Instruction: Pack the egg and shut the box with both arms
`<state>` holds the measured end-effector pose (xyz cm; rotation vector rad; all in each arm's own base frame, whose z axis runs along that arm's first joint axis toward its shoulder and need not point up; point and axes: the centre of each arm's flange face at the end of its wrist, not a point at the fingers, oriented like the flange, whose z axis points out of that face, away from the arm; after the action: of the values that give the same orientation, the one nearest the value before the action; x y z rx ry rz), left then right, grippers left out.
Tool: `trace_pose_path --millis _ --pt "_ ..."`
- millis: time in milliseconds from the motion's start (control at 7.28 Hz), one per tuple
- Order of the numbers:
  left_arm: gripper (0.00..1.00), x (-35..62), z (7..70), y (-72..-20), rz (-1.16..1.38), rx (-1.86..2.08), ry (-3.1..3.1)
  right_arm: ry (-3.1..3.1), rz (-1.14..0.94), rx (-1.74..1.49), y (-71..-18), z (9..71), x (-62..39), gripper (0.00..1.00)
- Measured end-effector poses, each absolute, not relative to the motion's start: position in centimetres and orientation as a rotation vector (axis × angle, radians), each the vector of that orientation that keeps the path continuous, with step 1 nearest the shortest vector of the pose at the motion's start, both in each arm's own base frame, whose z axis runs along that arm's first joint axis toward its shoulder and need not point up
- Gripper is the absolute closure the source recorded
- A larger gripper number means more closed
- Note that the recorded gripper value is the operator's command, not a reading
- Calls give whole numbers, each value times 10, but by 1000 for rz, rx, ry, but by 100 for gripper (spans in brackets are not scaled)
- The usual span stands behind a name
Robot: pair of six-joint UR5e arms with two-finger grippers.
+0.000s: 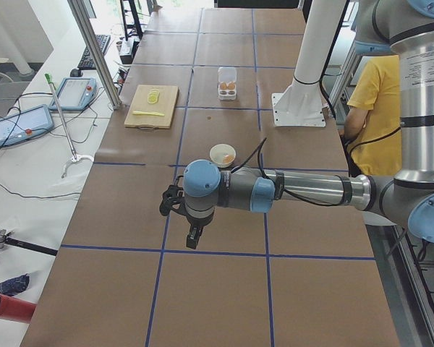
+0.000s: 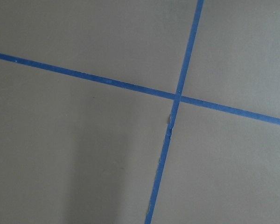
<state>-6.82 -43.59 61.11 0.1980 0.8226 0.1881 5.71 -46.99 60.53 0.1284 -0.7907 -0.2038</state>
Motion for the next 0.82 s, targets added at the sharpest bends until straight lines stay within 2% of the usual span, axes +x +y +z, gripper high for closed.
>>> trace_pose_path --millis 824 --pt "0 -63 595 -438 218 241 828 -802 -227 112 -462 612 44 0"
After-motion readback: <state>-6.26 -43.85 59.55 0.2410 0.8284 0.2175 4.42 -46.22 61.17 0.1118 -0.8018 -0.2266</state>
